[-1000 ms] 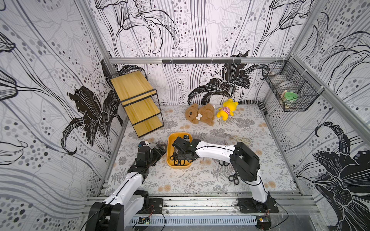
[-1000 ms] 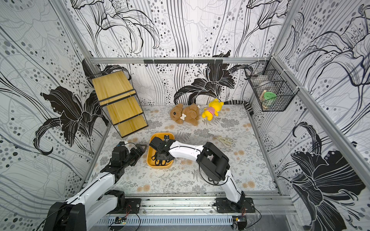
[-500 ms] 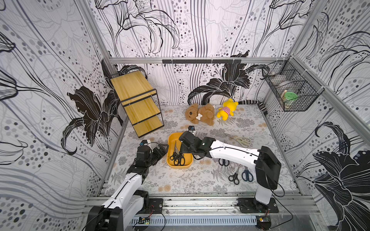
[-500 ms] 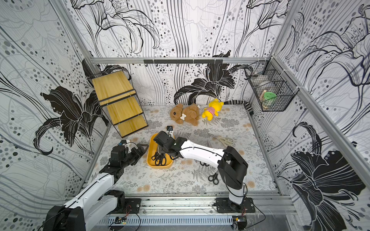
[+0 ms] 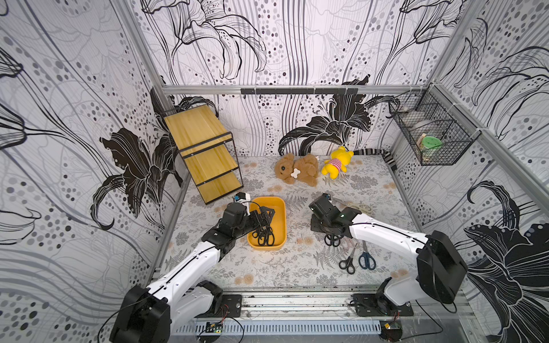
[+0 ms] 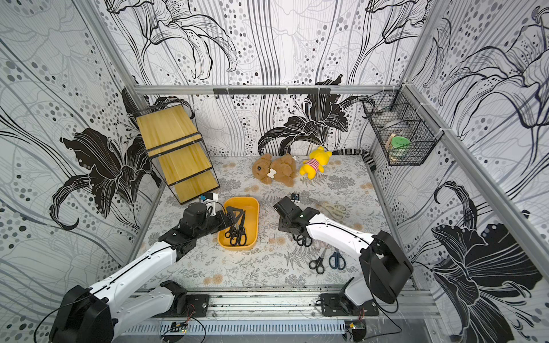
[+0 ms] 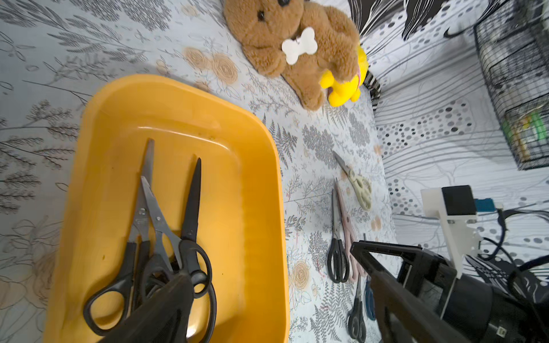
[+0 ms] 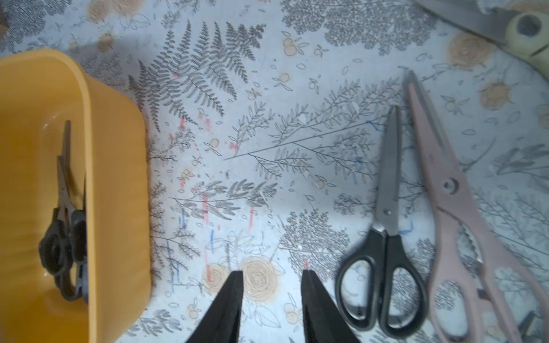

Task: Put the scissors into the storage box
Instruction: Pick up the scissors from the center of the board.

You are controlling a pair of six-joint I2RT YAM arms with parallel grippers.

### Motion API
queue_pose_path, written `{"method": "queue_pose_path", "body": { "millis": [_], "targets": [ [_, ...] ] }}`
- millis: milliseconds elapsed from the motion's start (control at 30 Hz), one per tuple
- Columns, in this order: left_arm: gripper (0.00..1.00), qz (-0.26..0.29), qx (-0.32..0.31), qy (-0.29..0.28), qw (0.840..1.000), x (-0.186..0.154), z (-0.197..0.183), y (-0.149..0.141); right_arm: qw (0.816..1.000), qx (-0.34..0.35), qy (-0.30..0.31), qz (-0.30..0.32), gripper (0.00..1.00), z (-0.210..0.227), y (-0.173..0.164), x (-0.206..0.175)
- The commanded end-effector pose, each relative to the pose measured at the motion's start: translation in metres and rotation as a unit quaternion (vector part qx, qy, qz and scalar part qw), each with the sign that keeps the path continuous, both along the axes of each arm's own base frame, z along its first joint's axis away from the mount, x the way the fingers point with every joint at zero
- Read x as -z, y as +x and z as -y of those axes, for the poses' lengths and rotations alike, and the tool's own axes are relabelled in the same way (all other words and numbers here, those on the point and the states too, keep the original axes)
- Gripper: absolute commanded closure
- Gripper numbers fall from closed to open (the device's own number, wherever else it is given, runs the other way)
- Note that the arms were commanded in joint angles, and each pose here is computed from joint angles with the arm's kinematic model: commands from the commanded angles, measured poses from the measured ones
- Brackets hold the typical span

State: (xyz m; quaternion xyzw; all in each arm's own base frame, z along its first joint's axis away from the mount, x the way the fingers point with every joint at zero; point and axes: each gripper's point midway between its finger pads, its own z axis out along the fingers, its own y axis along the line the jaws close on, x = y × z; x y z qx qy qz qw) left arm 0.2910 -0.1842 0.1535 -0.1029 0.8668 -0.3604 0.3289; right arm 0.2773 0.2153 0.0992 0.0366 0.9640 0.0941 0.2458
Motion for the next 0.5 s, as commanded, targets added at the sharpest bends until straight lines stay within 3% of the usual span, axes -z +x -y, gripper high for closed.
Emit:
{"method": "queue_pose_path", "body": {
  "millis": [0,167,467],
  "targets": [
    [0.03,0.013,0.003,0.035,0.999,-0.004,0.008,0.004,0.999,-0.015,-0.026,-0.039,0.63,0.023,-0.022,0.012],
    [0.03,0.014,0.019,0.074,0.997,-0.002,0.025,0.001,0.997,-0.011,-0.028,-0.076,0.63,0.037,-0.038,0.034],
    [0.03,0.008,-0.004,0.076,0.997,0.002,0.024,0.002,0.993,-0.021,-0.042,-0.108,0.67,0.033,-0.035,0.063]
  ]
}}
